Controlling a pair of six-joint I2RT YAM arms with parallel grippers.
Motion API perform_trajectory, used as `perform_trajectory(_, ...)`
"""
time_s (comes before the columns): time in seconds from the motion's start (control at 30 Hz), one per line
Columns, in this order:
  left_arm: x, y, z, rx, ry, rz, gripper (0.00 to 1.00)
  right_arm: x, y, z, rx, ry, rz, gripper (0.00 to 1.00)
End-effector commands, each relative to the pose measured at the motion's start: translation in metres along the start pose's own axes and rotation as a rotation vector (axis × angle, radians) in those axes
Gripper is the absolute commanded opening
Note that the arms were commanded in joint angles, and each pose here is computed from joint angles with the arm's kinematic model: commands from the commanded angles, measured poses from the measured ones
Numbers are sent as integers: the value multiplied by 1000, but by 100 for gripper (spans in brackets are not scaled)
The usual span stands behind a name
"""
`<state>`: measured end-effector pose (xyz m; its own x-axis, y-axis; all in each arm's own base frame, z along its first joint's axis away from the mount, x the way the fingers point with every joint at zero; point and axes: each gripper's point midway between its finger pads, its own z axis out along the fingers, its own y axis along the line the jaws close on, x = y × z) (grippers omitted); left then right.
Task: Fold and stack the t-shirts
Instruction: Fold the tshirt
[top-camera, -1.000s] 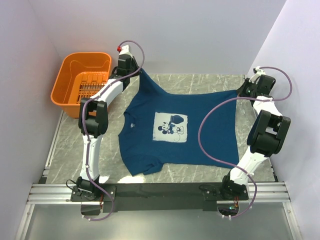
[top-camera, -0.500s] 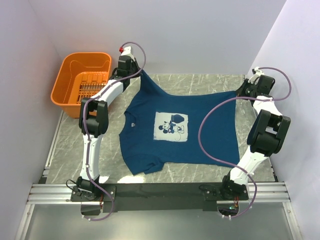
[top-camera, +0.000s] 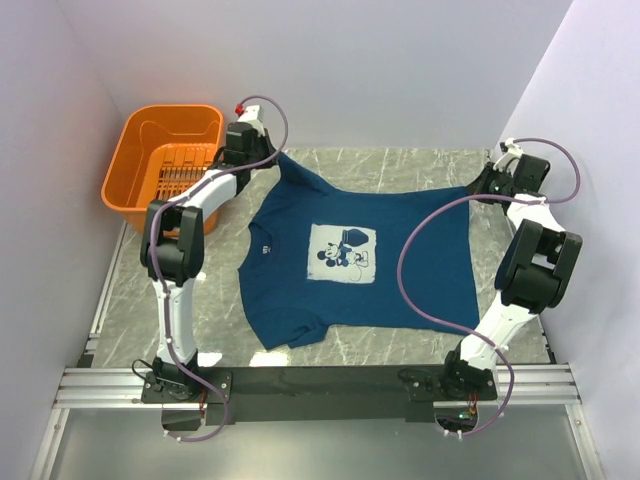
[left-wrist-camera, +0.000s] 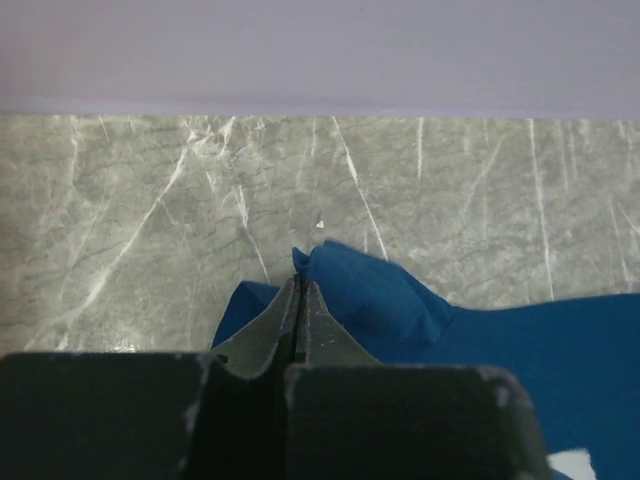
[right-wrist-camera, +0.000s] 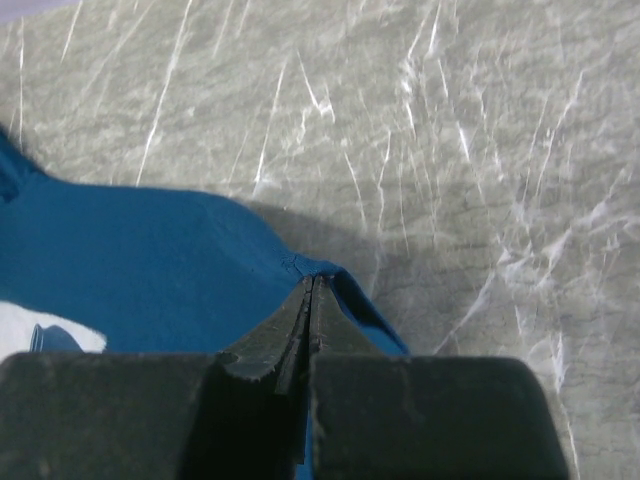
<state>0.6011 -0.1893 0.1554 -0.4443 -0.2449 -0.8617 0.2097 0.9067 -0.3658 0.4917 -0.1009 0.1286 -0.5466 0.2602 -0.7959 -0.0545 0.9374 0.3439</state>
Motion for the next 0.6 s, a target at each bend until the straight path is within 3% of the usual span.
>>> perform_trajectory(0.0, -53, -27, -29, 92, -127, 66, 0, -15, 5, -17, -21, -43, -44, 0)
perform_trajectory(0.57, -46, -33, -73, 129, -126, 106, 0, 0, -3, -34, -42, -14, -24, 0)
